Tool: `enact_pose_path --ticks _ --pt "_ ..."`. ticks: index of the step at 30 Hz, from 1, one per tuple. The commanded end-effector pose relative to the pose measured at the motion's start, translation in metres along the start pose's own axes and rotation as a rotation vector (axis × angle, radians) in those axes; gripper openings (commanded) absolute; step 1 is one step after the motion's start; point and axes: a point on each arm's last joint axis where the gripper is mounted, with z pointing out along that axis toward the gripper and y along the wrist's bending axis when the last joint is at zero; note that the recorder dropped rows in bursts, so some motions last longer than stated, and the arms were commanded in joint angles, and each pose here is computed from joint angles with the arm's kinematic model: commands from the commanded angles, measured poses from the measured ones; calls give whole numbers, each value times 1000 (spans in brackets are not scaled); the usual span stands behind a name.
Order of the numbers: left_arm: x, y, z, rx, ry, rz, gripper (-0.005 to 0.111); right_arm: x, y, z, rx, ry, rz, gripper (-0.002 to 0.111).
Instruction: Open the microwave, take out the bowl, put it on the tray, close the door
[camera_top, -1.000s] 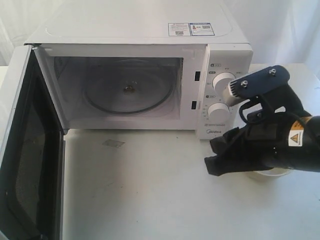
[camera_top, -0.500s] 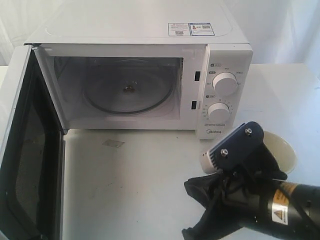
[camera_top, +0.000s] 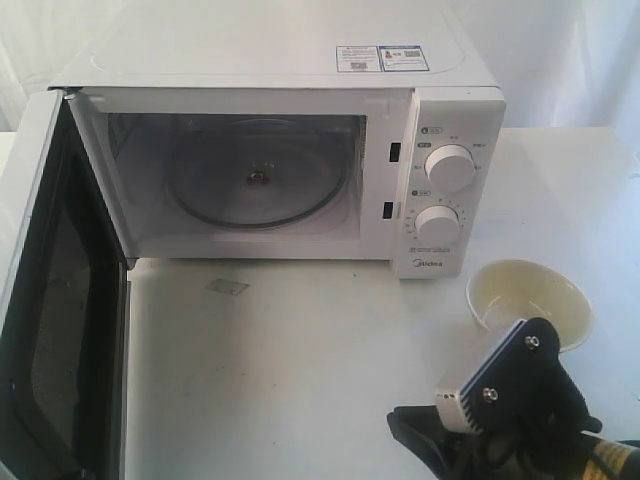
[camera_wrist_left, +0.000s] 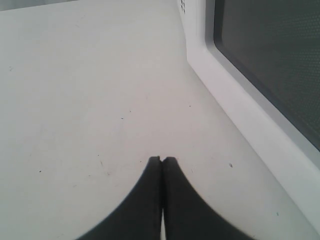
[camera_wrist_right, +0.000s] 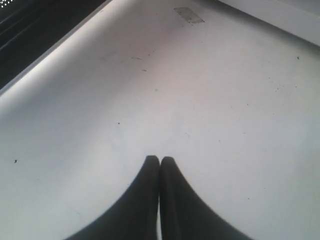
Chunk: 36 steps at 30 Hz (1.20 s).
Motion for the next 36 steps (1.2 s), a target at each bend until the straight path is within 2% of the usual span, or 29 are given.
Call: enact_pose_path --ticks 1,8,11,16,17,19,22,27,29,32,36 --pt "1 0 0 -2 1 20 0 7 0 -3 -3 -16 -7 0" --pt "-1 0 0 -5 -19 13 0 15 -2 -5 -1 -23 26 0" --pt "-9 -1 0 18 -102 -156 0 15 -2 -5 -1 -25 24 0" --pt "-32 5 -6 37 -378 -487 0 14 -2 -5 -1 -27 26 0" --pt "-35 6 -7 37 -413 -515 0 14 -2 -5 -1 -27 26 0" --pt "-41 9 -11 29 -498 -540 0 15 -2 -5 -1 -25 26 0" --pt "-51 10 -17 36 -535 -538 0 15 -2 -5 -2 -25 24 0" --pt "-91 9 -45 81 -610 -522 0 14 -2 -5 -2 -27 24 0" --pt "-103 8 -54 97 -595 -512 0 14 -2 -5 -2 -29 24 0" --pt "-123 4 -66 117 -473 -438 0 14 -2 -5 -2 -29 24 0" --pt "-139 -2 -73 149 -191 -317 0 14 -2 -5 -2 -31 24 0"
